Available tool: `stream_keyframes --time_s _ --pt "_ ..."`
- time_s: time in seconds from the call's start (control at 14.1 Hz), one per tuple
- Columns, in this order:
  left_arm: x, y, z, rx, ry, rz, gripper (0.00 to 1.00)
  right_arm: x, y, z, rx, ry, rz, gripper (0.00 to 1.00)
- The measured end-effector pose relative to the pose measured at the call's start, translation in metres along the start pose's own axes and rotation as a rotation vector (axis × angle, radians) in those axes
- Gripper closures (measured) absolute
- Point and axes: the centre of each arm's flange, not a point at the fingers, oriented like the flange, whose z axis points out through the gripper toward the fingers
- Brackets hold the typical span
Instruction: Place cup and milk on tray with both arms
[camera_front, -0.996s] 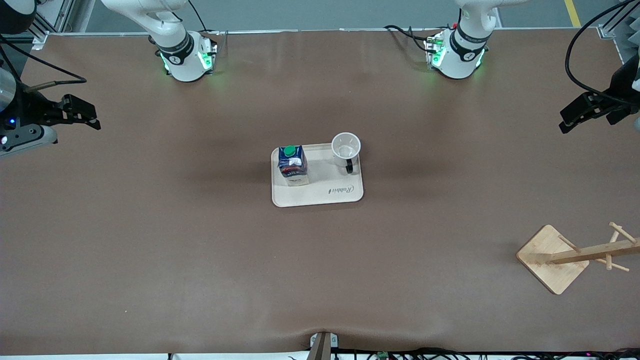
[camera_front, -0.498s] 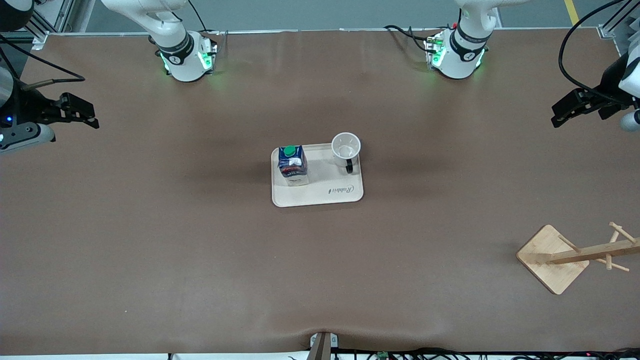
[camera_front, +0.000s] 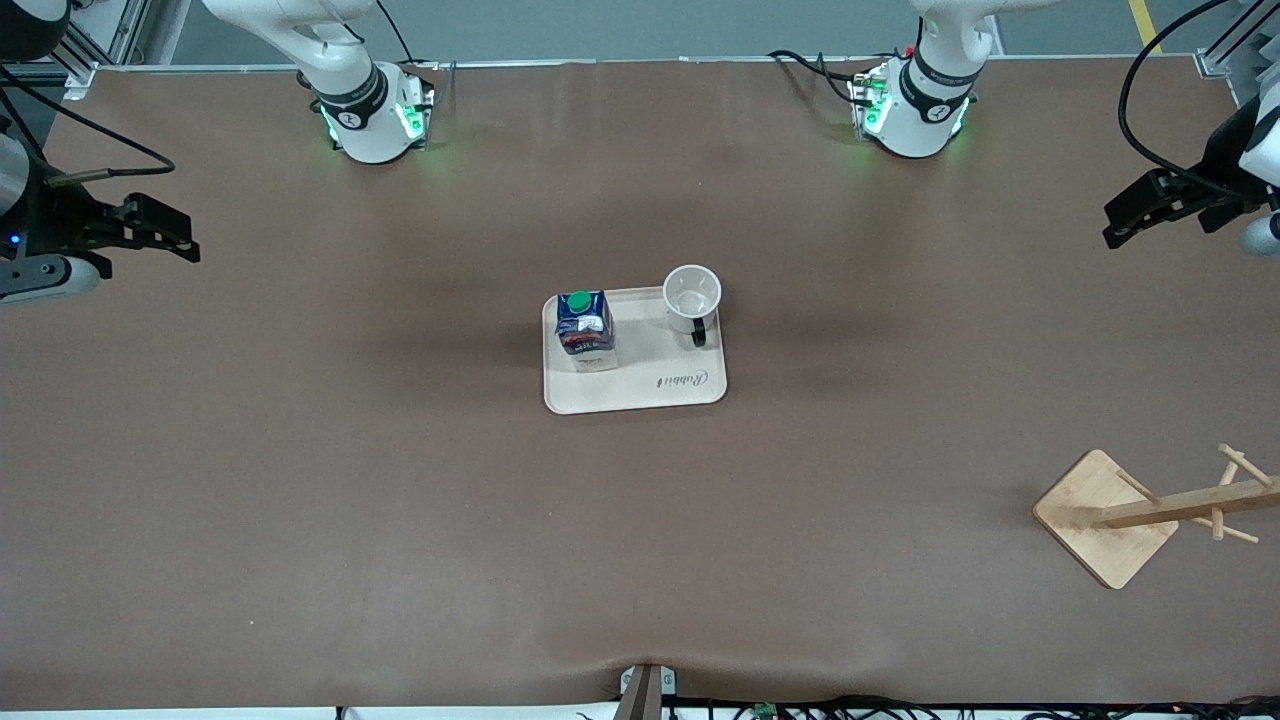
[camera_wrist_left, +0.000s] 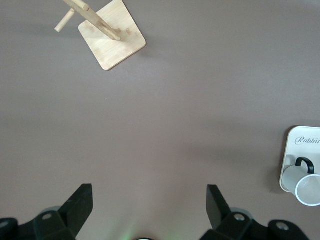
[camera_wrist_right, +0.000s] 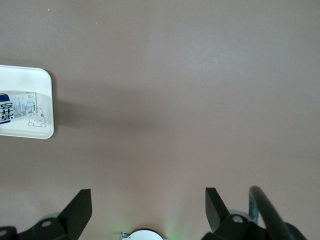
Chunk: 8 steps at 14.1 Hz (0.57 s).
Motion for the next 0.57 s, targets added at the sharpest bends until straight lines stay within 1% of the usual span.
stream_keyframes --time_s 0.57 --pt "-0.0026 0.0069 0.0006 -0.003 -0.011 0.014 0.0 0.0 0.0016 -0.0002 0.0 0.002 0.027 0.0"
